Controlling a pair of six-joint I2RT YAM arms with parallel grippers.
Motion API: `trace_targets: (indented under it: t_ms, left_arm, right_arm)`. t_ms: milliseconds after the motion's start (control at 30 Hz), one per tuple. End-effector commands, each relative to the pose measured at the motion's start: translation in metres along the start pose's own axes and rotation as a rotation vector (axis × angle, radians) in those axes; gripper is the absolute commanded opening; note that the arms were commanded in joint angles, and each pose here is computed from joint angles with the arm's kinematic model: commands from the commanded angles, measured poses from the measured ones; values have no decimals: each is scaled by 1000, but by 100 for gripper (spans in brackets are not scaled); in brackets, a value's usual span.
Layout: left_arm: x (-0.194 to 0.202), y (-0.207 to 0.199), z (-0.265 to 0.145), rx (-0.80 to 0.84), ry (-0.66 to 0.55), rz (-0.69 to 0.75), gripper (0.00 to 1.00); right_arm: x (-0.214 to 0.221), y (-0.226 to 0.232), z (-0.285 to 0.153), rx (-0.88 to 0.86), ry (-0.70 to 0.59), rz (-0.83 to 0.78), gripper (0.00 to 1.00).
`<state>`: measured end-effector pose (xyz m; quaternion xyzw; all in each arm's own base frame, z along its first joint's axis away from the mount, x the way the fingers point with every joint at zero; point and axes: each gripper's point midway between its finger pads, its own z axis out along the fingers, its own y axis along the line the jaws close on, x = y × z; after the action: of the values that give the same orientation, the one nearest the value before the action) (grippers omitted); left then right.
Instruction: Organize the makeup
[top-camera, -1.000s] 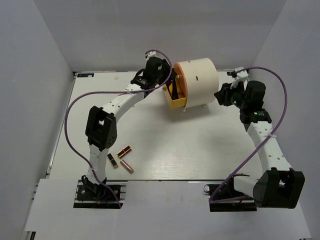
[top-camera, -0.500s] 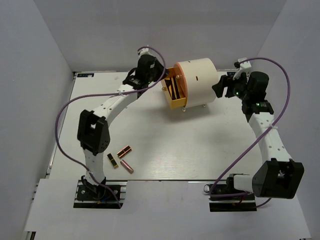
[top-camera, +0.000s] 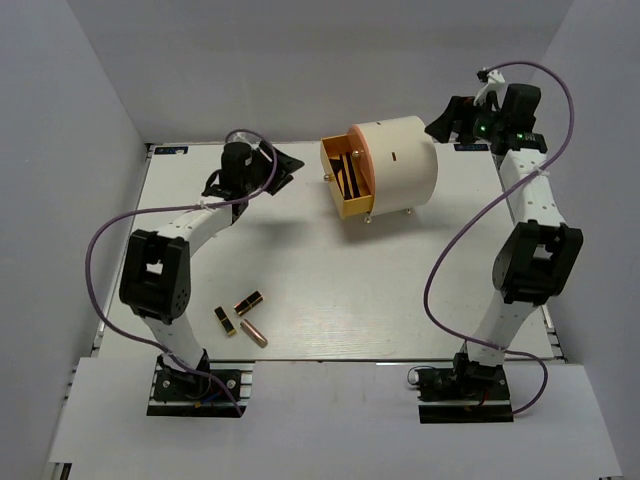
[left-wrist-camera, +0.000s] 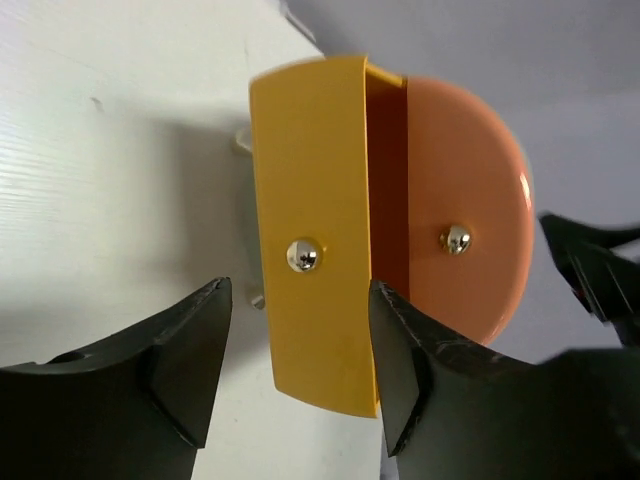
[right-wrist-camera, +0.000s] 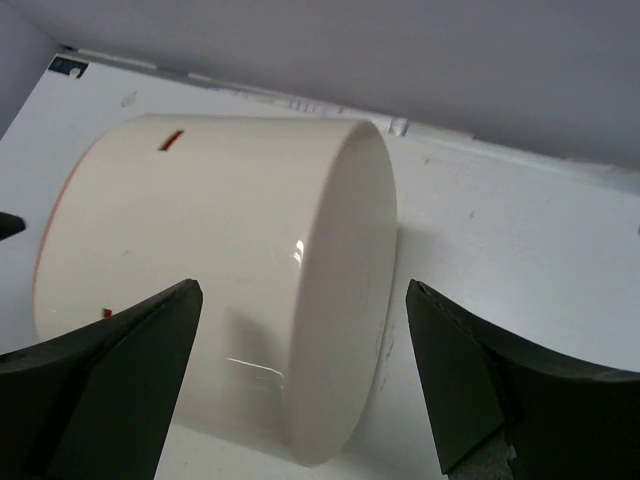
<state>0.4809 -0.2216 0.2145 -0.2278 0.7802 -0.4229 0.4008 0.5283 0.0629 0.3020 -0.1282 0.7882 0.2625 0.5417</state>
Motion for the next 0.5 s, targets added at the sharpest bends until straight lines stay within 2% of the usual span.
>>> trace_targets:
  t_ms: [0, 133, 200, 233, 333, 467]
  left_arm:
    - [19, -30, 6, 210, 125, -44, 67]
    - [32, -25, 33, 269, 211, -99, 68]
    - [36, -36, 39, 310, 237, -105, 68]
    - [40, -28, 46, 298, 251, -117, 68]
    - [44, -33, 54, 321, 275, -131, 64]
    - [52, -32, 67, 344, 303, -151, 63]
  right_arm:
    - [8, 13, 3, -106, 51, 82, 88]
    - [17, 9, 8, -142, 61, 121, 83]
    - [24, 11, 9, -180, 73, 145, 79]
    - [25, 10, 9, -190, 71, 155, 75]
    - [34, 15, 9, -234, 86, 190, 67]
    - [42, 20, 9, -275, 100, 212, 63]
